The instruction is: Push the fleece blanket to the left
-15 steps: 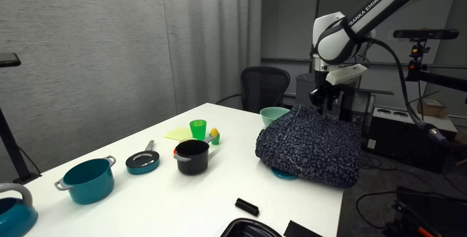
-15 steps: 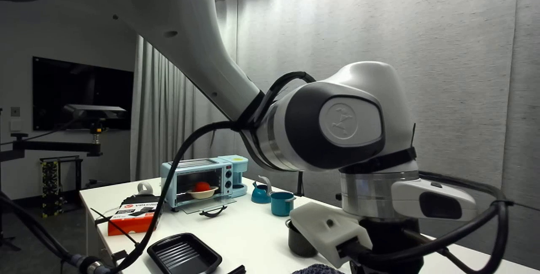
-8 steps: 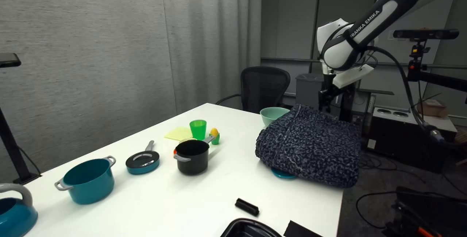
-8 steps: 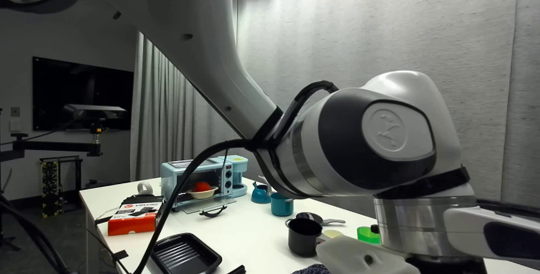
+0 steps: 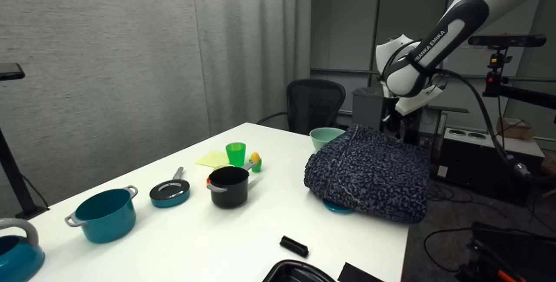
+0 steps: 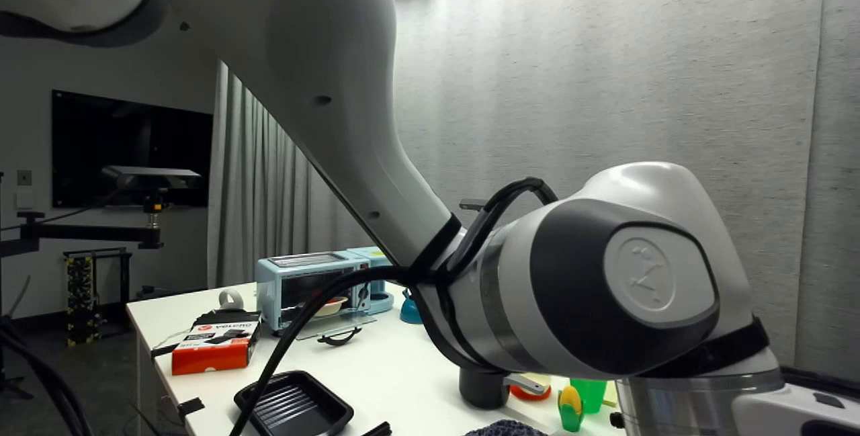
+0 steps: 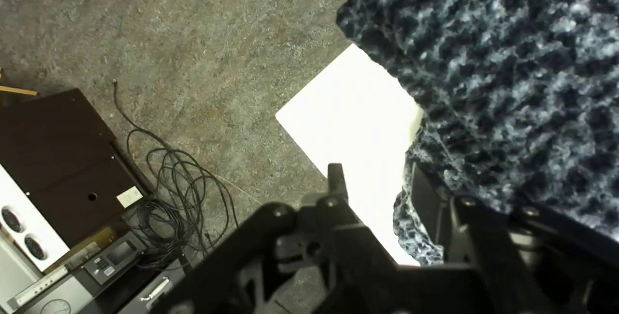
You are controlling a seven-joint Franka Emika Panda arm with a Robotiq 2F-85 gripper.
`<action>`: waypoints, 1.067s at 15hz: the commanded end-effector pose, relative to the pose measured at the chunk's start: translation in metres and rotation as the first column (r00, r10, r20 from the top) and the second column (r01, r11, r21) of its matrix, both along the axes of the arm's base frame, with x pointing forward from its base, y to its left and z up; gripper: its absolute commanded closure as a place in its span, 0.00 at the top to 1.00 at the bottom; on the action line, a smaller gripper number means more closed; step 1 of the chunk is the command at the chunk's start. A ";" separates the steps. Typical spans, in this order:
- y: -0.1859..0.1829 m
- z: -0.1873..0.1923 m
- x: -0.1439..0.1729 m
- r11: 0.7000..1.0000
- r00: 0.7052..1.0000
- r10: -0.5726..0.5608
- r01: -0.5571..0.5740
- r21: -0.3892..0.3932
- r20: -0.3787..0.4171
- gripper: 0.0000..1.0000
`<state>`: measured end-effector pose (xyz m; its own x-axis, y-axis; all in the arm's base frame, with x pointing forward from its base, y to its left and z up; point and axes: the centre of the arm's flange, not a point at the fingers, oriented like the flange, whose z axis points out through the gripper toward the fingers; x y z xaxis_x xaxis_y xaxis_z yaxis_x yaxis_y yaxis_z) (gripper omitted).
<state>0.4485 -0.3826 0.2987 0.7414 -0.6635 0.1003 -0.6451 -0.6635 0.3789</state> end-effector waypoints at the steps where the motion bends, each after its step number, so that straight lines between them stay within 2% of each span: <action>1: 0.009 -0.013 0.004 1.000 0.997 0.002 -0.002 -0.008 0.072 0.10; 2: 0.007 -0.014 0.006 1.000 0.996 0.000 -0.001 0.007 0.092 0.02; 3: 0.012 -0.015 0.008 1.000 0.994 -0.005 0.002 0.028 0.109 0.00; 8: 0.042 -0.006 0.025 0.982 0.979 -0.014 -0.024 0.185 0.205 0.00; 12: 0.066 0.008 0.041 0.952 0.960 -0.004 -0.082 0.296 0.279 0.00; 14: 0.074 0.012 0.044 0.937 0.956 0.023 -0.123 0.327 0.294 0.00; 16: 0.073 0.018 0.046 0.935 0.962 0.112 -0.187 0.303 0.249 0.00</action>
<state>0.4996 -0.3081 0.3045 0.7608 -0.6401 0.1067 -0.6417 -0.7666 -0.0230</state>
